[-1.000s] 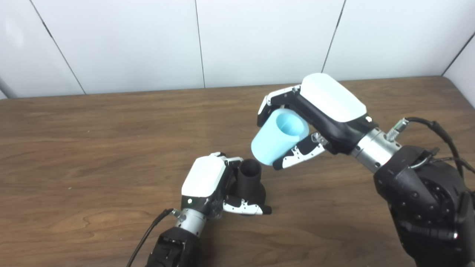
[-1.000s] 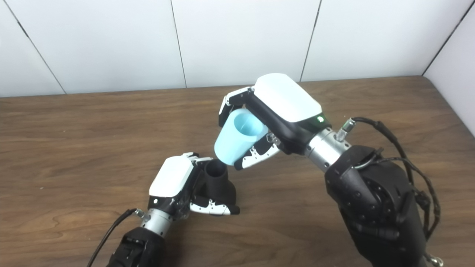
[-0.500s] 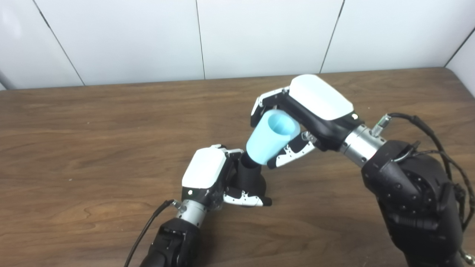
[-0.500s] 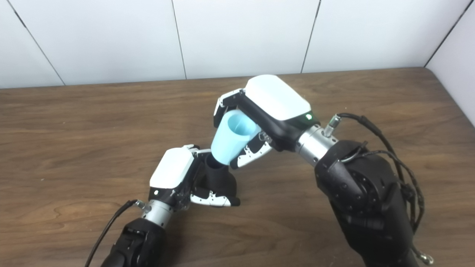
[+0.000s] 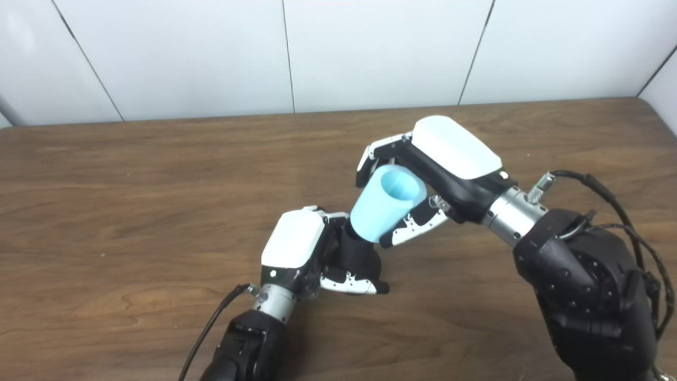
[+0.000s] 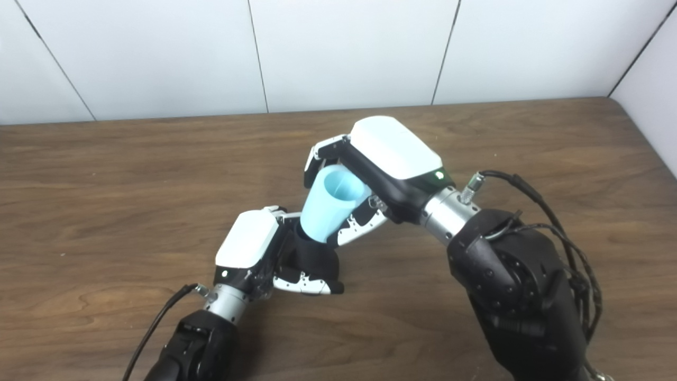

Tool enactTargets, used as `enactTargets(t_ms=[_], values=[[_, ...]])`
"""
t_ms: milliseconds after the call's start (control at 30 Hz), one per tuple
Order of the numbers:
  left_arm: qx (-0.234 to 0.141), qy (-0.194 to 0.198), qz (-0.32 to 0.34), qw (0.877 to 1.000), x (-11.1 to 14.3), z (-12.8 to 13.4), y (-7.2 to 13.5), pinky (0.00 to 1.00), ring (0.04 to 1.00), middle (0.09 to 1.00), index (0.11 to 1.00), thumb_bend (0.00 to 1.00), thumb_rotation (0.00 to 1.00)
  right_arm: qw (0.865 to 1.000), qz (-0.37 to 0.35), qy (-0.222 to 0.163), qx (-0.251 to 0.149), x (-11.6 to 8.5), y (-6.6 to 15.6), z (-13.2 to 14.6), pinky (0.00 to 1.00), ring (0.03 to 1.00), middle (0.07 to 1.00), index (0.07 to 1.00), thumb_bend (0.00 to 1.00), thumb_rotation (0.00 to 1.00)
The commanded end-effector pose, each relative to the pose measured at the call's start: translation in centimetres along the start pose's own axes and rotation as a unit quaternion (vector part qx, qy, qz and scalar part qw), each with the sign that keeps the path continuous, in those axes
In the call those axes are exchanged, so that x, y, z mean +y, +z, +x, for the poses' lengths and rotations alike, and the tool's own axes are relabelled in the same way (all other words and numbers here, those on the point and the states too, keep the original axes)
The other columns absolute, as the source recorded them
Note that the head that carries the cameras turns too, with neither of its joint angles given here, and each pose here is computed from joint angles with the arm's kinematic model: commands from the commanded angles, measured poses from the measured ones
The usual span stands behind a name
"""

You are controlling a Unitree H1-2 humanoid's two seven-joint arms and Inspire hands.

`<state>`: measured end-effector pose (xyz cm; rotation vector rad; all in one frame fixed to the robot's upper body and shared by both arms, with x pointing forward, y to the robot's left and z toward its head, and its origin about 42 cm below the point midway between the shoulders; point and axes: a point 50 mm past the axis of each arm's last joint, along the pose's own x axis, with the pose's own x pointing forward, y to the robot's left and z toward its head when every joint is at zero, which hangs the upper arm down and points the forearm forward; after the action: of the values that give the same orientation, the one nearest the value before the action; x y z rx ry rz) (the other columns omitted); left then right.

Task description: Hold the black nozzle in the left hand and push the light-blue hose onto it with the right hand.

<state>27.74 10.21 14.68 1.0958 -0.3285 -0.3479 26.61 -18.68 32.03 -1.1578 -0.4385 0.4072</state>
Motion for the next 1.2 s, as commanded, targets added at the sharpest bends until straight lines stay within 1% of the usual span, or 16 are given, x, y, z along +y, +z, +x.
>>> enactTargets(t_ms=[0, 233, 400, 633, 800, 1167], values=[[0.003, -0.021, 0.011, 1.000, -0.2, -0.1, -0.1, 0.82, 0.630, 0.441, 0.513, 0.52, 0.00, 1.000, -0.008, -0.027, -0.013, -0.7, 0.4, 0.2, 0.31, 0.368, 0.487, 0.538, 0.51, 0.00], [0.000, -0.020, 0.012, 1.000, -0.2, -0.2, -0.1, 0.81, 0.627, 0.440, 0.517, 0.52, 0.00, 0.999, 0.000, -0.031, -0.012, -0.6, 0.6, 0.3, 0.33, 0.374, 0.491, 0.522, 0.51, 0.00], [-0.002, -0.020, 0.013, 1.000, -0.2, -0.3, -0.1, 0.81, 0.619, 0.439, 0.518, 0.52, 0.00, 0.999, 0.003, -0.032, -0.011, -0.5, 0.6, 0.3, 0.34, 0.376, 0.493, 0.527, 0.51, 0.00], [-0.003, -0.017, 0.012, 1.000, -0.2, -0.3, 0.1, 0.81, 0.623, 0.438, 0.519, 0.52, 0.00, 0.999, 0.014, -0.039, -0.017, -0.3, 0.7, 0.2, 0.32, 0.367, 0.492, 0.537, 0.51, 0.00], [-0.003, -0.017, 0.014, 1.000, -0.1, -0.3, 0.2, 0.82, 0.624, 0.441, 0.519, 0.52, 0.00, 0.999, 0.015, -0.035, -0.015, 0.0, 0.8, 0.3, 0.31, 0.365, 0.496, 0.537, 0.51, 0.00], [-0.004, -0.014, 0.012, 1.000, -0.1, -0.3, 0.4, 0.81, 0.623, 0.440, 0.521, 0.52, 0.00, 0.999, 0.022, -0.014, -0.019, 0.7, 1.2, 0.4, 0.33, 0.372, 0.496, 0.524, 0.51, 0.00]])
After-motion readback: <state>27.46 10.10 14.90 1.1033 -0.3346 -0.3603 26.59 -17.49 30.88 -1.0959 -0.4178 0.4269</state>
